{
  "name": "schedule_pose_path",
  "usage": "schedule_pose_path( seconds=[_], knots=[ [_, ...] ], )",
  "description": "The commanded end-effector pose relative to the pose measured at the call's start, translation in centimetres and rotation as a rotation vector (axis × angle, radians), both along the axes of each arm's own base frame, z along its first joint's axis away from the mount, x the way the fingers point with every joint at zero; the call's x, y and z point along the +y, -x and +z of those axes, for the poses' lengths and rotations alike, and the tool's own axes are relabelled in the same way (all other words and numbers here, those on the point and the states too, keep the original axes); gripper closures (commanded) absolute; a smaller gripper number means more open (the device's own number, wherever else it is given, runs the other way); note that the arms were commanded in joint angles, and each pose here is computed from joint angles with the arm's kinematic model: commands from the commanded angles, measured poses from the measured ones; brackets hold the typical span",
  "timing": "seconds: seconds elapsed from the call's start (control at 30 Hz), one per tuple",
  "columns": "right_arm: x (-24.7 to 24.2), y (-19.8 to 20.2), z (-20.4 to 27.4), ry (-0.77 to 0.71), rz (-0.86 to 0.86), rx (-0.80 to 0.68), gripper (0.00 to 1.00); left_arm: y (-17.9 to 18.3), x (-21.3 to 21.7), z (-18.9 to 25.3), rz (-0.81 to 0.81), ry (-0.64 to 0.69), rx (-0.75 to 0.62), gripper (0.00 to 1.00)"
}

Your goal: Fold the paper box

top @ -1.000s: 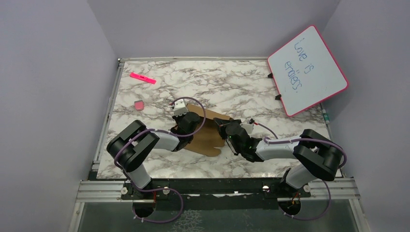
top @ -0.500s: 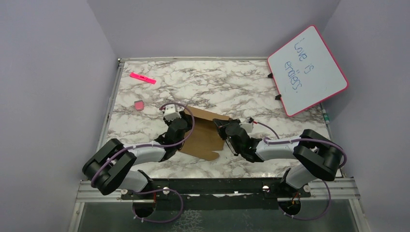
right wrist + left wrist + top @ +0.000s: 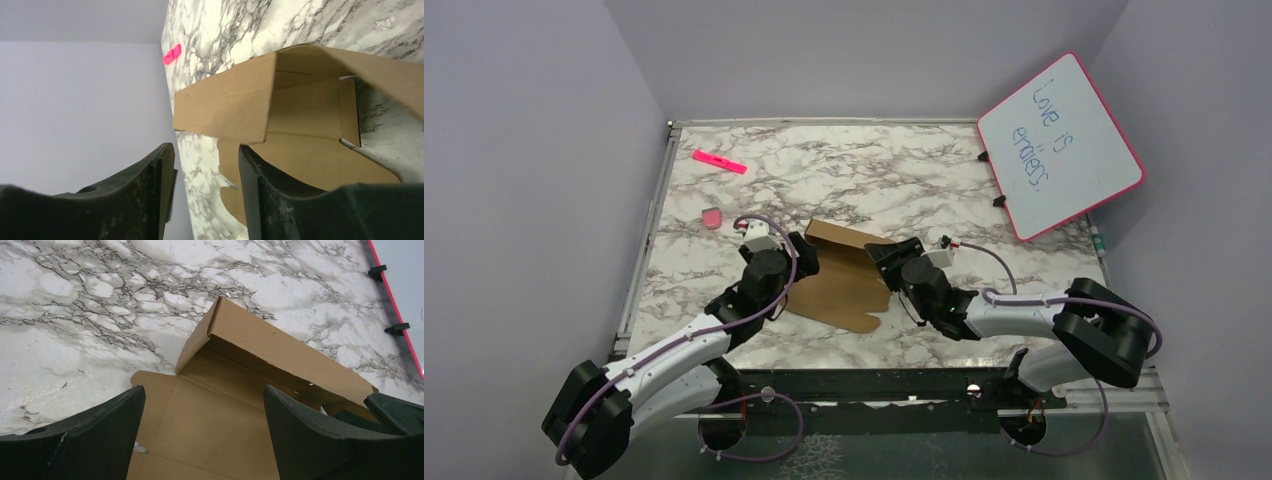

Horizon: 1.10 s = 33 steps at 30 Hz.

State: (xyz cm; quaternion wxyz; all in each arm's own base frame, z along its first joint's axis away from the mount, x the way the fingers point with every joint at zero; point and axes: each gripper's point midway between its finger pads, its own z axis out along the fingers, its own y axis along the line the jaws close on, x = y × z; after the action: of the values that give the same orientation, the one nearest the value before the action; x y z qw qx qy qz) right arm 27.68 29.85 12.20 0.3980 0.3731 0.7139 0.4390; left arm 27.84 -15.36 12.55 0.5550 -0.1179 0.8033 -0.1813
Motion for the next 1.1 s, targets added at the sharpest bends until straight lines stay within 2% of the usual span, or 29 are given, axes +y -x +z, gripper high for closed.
schedule_pose_path(
  seconds=[0.0, 0.07, 0.2, 0.4, 0.5, 0.6, 0.8, 1.07],
  knots=[
    [-0.1, 1.5, 0.2, 0.147, 0.124, -0.062, 0.41, 0.7, 0.3, 0.2, -0.046, -0.034, 0.069, 0.10],
    [-0.3, 2.3, 0.1, 0.219, 0.180, -0.072, 0.34, 0.1, 0.5, 0.6, -0.045, -0.028, 0.076, 0.10],
    [-1.3, 3.9, 0.0, 0.376, 0.292, -0.089, 0.27, -1.3, 1.2, 0.9, -0.052, 0.019, 0.107, 0.10],
    [-3.1, 5.1, 1.1, 0.574, 0.393, -0.147, 0.23, -3.1, 1.0, 1.6, -0.065, 0.093, 0.135, 0.10],
    [-3.3, 4.6, 2.7, 0.708, 0.440, -0.202, 0.22, -3.8, 1.0, 2.1, -0.062, 0.098, 0.141, 0.10],
    [-4.1, 3.7, 3.4, 0.809, 0.423, -0.190, 0.20, -4.4, 1.0, 2.4, -0.066, 0.106, 0.138, 0.10],
    [-3.4, 2.0, 5.3, 0.845, 0.425, -0.223, 0.20, -5.4, 0.9, 2.0, -0.092, 0.108, 0.171, 0.10],
    [-2.8, -0.4, 3.5, 0.840, 0.415, -0.159, 0.28, -6.7, -0.2, 1.0, -0.145, 0.101, 0.210, 0.10]
  ],
)
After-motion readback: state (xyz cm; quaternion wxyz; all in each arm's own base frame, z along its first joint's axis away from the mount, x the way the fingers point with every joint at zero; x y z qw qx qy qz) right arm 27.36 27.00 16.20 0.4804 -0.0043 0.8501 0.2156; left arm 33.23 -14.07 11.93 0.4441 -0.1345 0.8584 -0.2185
